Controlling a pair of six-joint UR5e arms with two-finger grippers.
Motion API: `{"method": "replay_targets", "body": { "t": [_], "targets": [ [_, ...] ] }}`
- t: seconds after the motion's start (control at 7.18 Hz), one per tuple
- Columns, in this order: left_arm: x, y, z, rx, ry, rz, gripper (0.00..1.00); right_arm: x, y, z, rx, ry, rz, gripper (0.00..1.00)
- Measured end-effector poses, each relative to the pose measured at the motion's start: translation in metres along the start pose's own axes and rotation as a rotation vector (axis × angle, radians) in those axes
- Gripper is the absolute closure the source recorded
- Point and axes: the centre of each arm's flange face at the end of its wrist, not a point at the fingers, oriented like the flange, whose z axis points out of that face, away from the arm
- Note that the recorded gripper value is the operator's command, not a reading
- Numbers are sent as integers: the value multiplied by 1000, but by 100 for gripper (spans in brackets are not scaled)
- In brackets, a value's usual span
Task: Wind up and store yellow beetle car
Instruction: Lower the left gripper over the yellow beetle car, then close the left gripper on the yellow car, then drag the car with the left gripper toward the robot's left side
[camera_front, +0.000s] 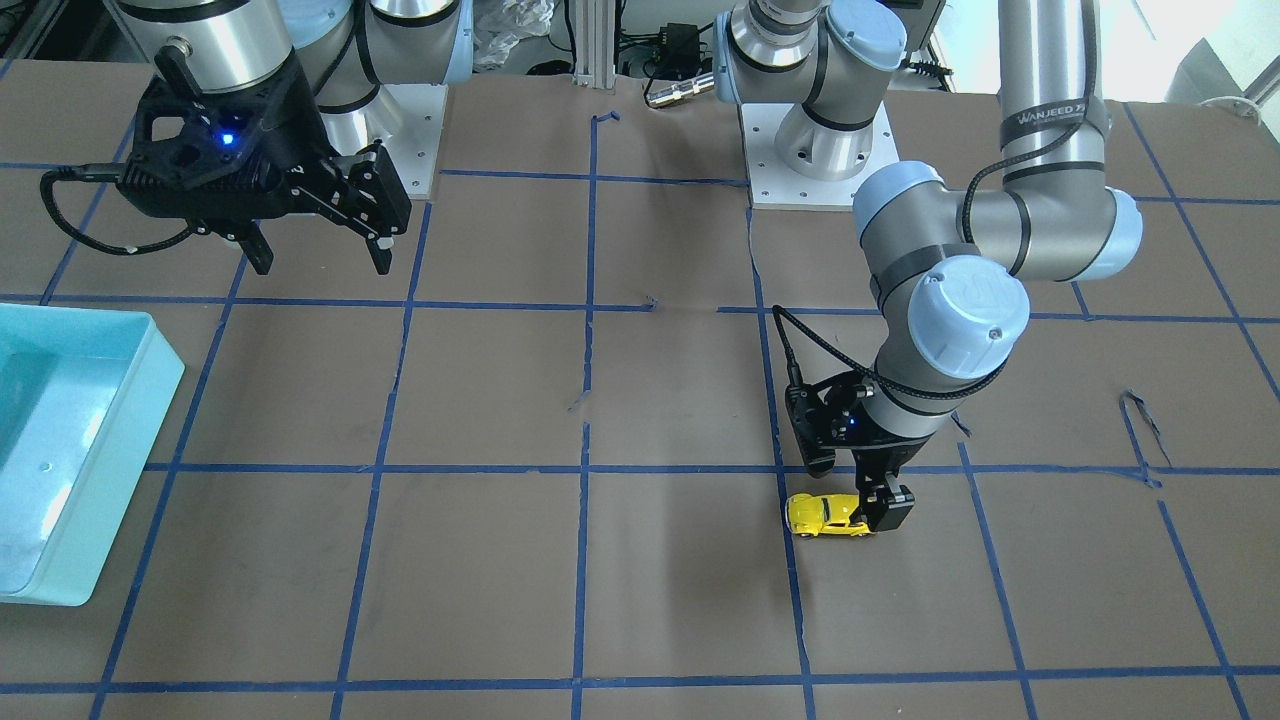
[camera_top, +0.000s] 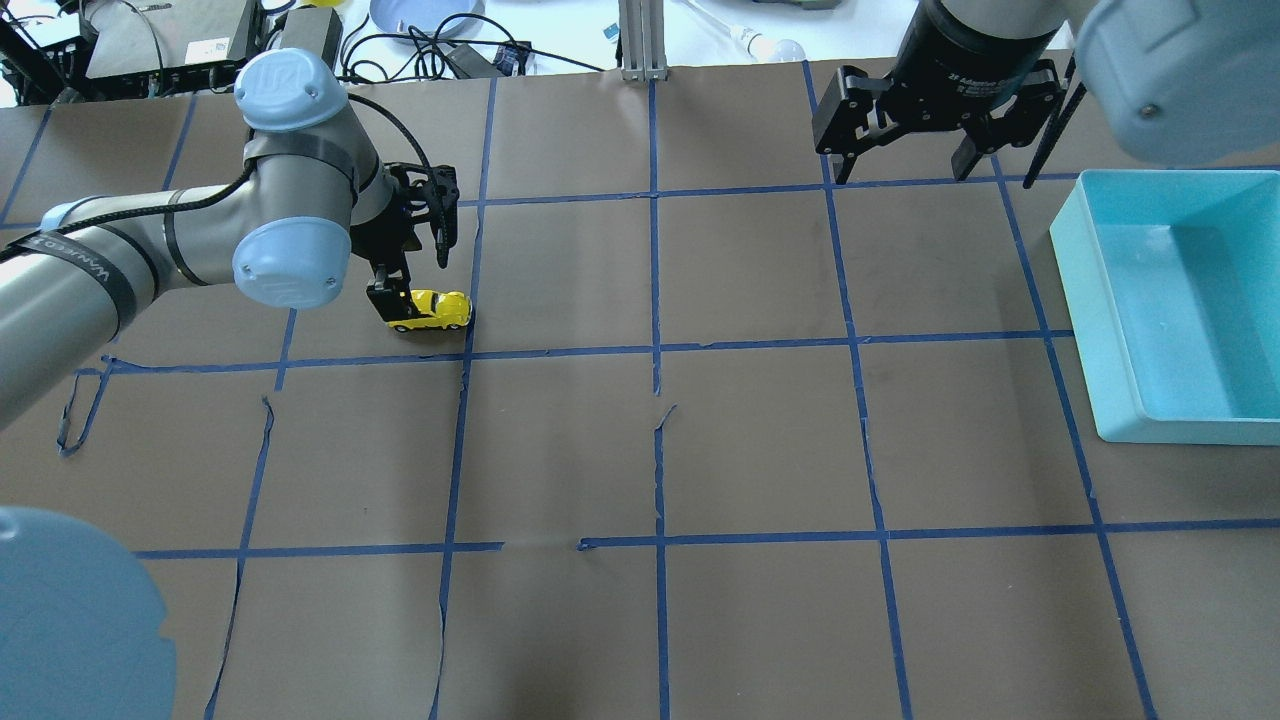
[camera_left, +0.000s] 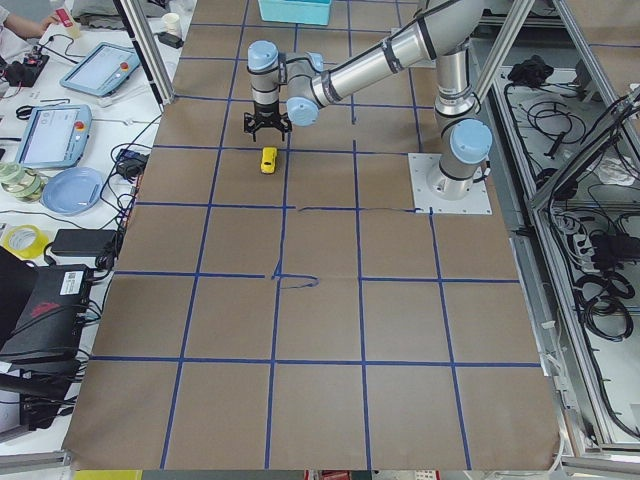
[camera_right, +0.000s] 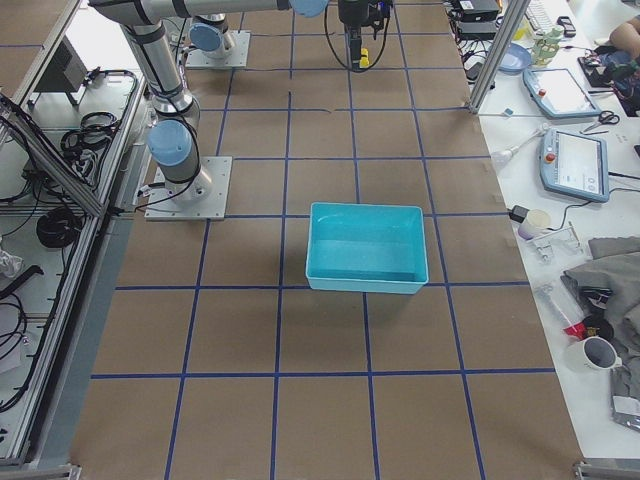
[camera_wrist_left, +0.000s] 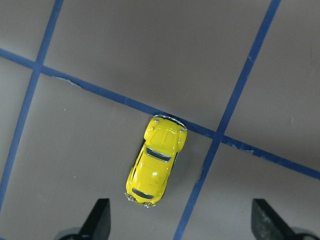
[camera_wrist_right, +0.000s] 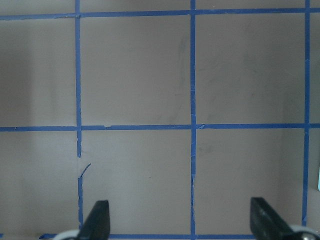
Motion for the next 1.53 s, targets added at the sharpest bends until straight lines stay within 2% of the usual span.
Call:
{"method": "replay_targets", "body": {
  "t": [0.28,0.7,0.84,0.97,1.11,1.25,1.53],
  "targets": [
    [-9,0,35,-6,6,63,6,0,0,0,1,0,0,0],
    [-12,1,55,-5,24,56,8,0,1,0,1,0,0,0],
    [-11,2,56,-5,33,43,17,0,1,1,-2,0,0,0],
    [-10,2,57,-5,43,37,30,0,1,3,-5,1,0,0],
    [-10,1,58,4,46,38,44,0,2,3,-7,2,0,0],
    [-11,0,57,17,45,39,63,0,2,3,-7,2,0,0],
    [-13,6,57,28,46,30,67,0,2,4,-7,1,0,0]
  ]
}}
